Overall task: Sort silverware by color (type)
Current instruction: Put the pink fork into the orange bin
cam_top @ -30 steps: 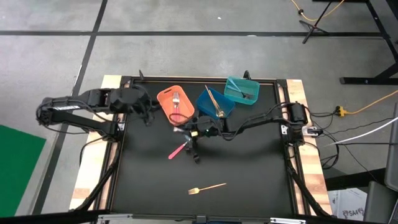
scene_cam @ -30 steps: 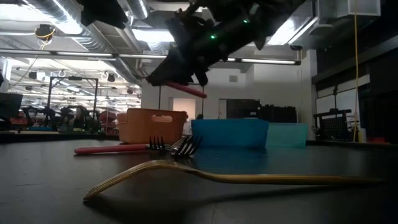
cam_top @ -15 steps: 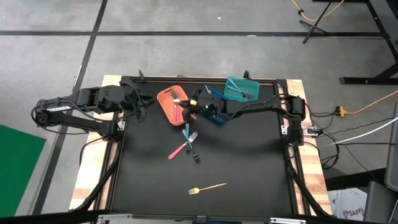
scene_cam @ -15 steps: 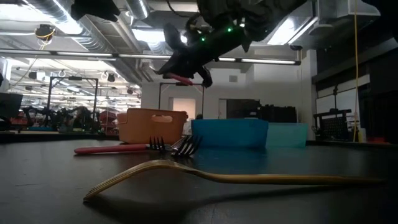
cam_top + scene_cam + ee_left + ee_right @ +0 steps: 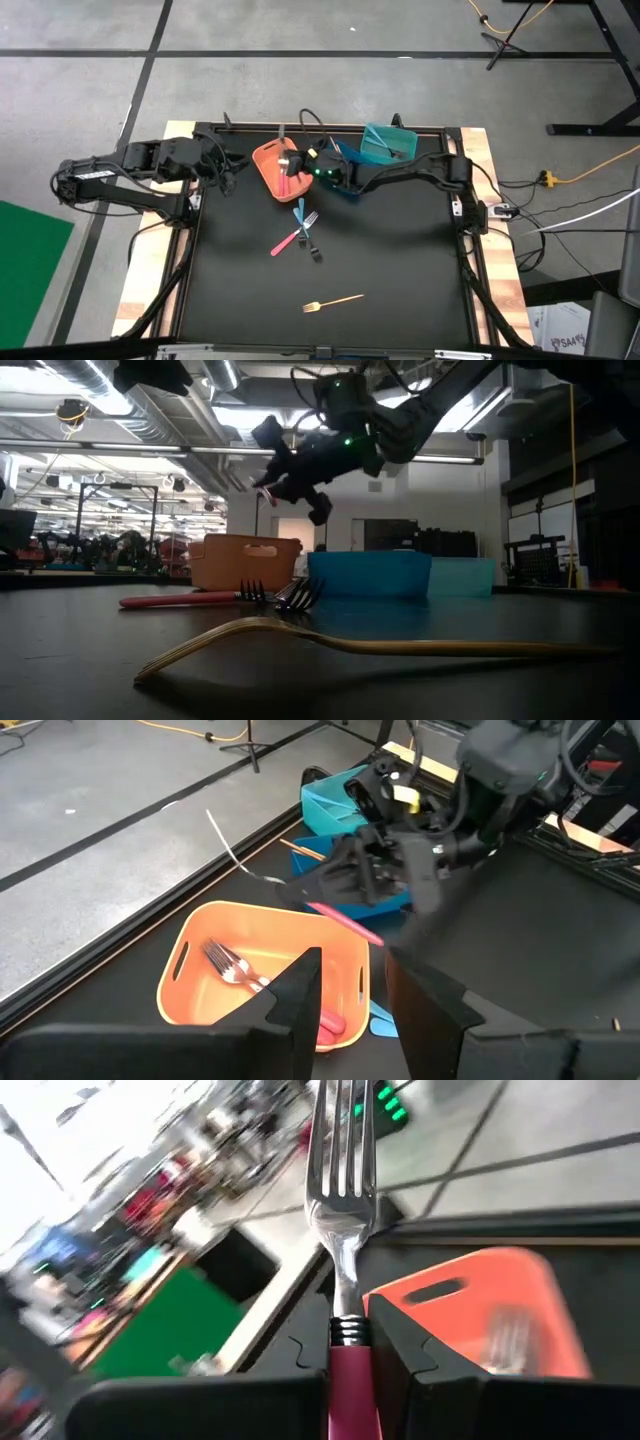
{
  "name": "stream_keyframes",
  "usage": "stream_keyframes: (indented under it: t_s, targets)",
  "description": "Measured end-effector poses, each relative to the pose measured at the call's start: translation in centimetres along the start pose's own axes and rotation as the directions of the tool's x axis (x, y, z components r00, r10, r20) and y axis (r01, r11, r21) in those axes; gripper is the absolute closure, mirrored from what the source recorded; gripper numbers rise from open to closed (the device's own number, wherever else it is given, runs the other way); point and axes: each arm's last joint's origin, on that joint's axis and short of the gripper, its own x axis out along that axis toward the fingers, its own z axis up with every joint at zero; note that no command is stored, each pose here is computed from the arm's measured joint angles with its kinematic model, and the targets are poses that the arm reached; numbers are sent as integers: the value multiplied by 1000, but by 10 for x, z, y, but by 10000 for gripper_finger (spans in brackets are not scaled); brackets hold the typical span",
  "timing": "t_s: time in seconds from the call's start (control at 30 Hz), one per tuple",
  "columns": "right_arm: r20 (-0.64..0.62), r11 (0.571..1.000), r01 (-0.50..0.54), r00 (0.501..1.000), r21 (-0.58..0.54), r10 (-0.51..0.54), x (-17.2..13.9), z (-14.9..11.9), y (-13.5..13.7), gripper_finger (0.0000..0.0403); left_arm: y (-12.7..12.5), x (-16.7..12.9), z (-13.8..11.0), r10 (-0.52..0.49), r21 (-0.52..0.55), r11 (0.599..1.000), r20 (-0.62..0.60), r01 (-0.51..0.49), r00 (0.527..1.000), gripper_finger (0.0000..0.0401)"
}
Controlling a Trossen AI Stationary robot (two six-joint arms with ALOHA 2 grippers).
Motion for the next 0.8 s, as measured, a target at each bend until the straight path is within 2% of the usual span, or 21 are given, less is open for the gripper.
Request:
stream_keyframes:
  t_s: [0.17, 0.37, 0.8]
  targets:
    - [36, 997, 79, 996, -2, -79, 5, -10, -11, 377, 0, 0, 0, 0, 0, 1000, 0, 0, 1000, 293]
    - [13, 994, 101, 995, 50, -102, 13, -24, -22, 377, 0, 0, 0, 0, 0, 1000, 0, 0, 1000, 293]
    - [-15, 994, 97, 995, 44, -96, 20, -31, -24, 377, 0, 0, 0, 2, 3, 1000, -5, -2, 1000, 293]
